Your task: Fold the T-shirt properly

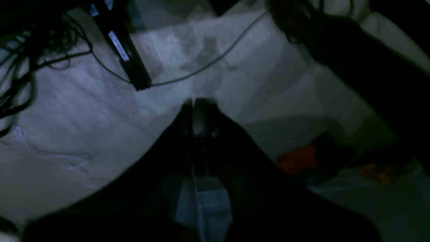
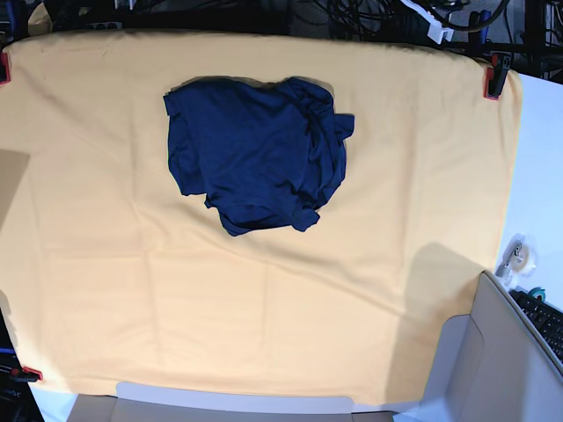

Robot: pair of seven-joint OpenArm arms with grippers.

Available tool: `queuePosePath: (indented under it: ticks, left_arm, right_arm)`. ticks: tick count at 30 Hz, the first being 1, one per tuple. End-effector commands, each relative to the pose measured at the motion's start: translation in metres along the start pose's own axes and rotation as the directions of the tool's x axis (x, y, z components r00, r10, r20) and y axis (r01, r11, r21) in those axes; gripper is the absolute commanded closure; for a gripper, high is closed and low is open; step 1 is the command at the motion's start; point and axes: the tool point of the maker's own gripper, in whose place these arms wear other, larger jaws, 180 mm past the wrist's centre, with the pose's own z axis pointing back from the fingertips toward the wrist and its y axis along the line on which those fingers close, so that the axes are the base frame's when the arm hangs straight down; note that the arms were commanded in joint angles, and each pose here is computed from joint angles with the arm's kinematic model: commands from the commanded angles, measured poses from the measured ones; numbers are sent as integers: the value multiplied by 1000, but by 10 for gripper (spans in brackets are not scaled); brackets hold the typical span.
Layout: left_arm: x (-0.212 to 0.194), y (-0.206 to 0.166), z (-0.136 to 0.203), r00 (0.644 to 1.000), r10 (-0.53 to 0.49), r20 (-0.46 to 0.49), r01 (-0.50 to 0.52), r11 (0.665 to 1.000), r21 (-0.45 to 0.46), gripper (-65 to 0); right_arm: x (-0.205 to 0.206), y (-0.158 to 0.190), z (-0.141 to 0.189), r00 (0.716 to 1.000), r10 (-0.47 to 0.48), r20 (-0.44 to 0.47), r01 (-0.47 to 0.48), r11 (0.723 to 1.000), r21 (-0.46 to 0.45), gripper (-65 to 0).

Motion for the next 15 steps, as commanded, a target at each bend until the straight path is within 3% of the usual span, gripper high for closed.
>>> queuePosePath:
  ticks: [1, 4, 7, 12, 15]
  left_arm:
    - [-2, 8, -14, 1000, 21, 11, -21, 1000, 10, -2]
    - [-21, 23, -62, 1000, 17, -2, -16, 998, 62, -2]
    - [-42, 25, -87, 1000, 26, 10, -26, 996, 83, -2]
    - [-38, 19, -108, 994, -39, 105, 28, 994, 102, -4]
    - [-35, 14, -115, 989, -117, 90, 108, 989, 100, -4]
  right_arm:
    - [-10, -8, -15, 999, 23, -45, -24, 999, -21, 0]
    - [-19, -5, -56, 993, 67, -98, -70, 997, -26, 0]
    - [-11, 1, -77, 991, 129, -29, -129, 991, -27, 0]
    - [3, 9, -94, 986, 160, 56, -158, 987, -37, 0]
    - [10, 35, -99, 983, 167, 74, -167, 986, -8, 0]
